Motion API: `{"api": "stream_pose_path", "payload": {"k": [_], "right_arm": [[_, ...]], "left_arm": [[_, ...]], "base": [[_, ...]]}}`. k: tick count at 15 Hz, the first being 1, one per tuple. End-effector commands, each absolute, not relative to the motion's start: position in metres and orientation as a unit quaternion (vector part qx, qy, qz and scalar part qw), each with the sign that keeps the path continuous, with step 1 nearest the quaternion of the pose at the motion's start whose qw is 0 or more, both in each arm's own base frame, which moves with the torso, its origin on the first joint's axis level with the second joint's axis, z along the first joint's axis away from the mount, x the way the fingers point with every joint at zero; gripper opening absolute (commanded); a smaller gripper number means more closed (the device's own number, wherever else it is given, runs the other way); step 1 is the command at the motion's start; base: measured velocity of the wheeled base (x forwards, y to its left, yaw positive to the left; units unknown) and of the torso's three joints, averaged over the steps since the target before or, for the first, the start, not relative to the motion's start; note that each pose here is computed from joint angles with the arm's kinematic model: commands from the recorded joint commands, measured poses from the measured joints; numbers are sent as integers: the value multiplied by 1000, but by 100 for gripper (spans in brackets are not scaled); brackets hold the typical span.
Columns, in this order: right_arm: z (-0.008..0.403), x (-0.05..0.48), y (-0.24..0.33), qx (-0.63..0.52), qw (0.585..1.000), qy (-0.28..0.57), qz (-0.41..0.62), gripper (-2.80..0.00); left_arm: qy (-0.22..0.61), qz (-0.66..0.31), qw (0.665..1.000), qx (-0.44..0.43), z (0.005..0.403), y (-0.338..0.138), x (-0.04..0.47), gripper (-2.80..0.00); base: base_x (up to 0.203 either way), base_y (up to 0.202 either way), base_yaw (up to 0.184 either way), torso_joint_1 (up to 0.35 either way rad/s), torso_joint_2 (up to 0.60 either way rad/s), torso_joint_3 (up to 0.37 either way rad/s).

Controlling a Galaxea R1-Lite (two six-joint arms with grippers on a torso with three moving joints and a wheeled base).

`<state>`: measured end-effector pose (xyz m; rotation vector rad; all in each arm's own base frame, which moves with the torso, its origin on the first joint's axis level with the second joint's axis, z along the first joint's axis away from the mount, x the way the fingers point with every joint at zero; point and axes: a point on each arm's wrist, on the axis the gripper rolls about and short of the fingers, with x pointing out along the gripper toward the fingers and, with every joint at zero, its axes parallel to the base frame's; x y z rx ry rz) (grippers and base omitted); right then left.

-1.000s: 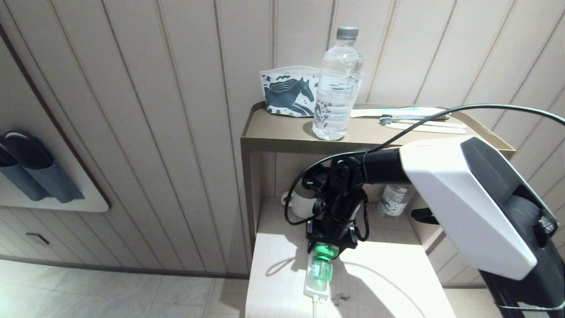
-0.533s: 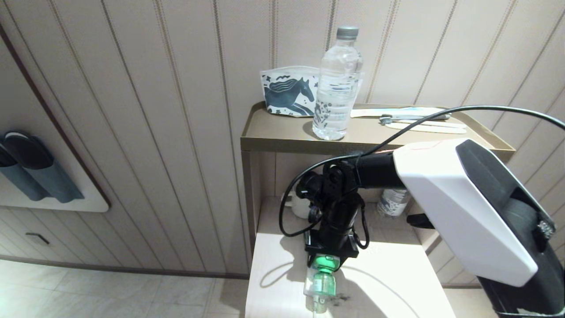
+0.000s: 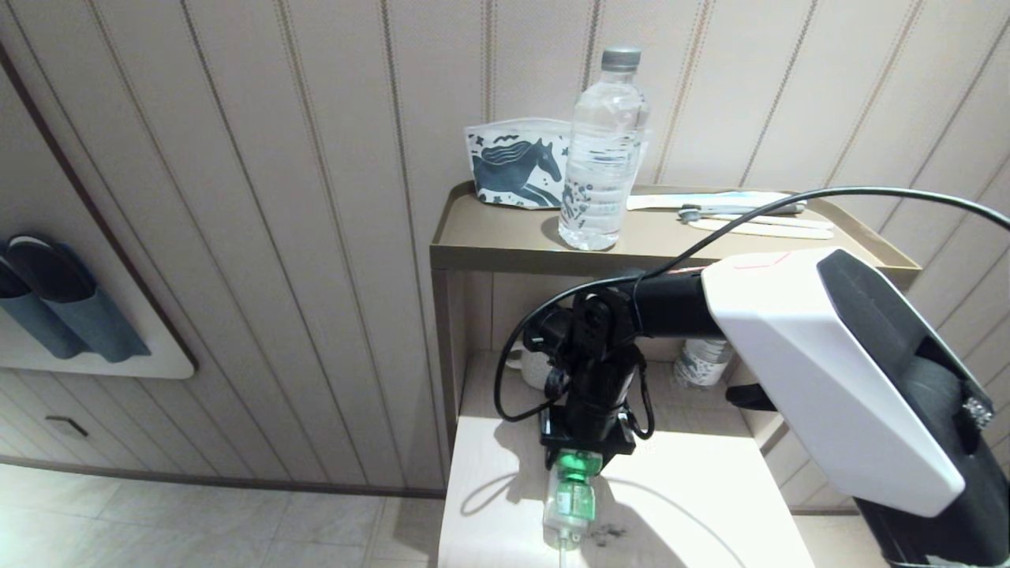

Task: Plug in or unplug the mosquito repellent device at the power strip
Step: Insert the plug into the socket

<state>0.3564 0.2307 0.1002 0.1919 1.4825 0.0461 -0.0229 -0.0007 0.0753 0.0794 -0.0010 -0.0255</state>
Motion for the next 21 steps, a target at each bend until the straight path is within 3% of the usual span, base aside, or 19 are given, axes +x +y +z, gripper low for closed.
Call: {"api": "stream_pose_path", "payload": {"k": [1,6,21], "right_arm": [[99,358,230,84,740,667,13,-280],[97,363,233,81,758,648,10,-280],[90,339,228,68,723,687,4,-280]], "left_arm": [[0,-12,999,40,75,-1,-23,-280],[0,-12,999,40,75,-1,-23,-280],[0,-13,999,40,75,-1,-23,-280]], "base": [[0,0,0,0,0,0],[0,0,0,0,0,0],[0,0,0,0,0,0]]}}
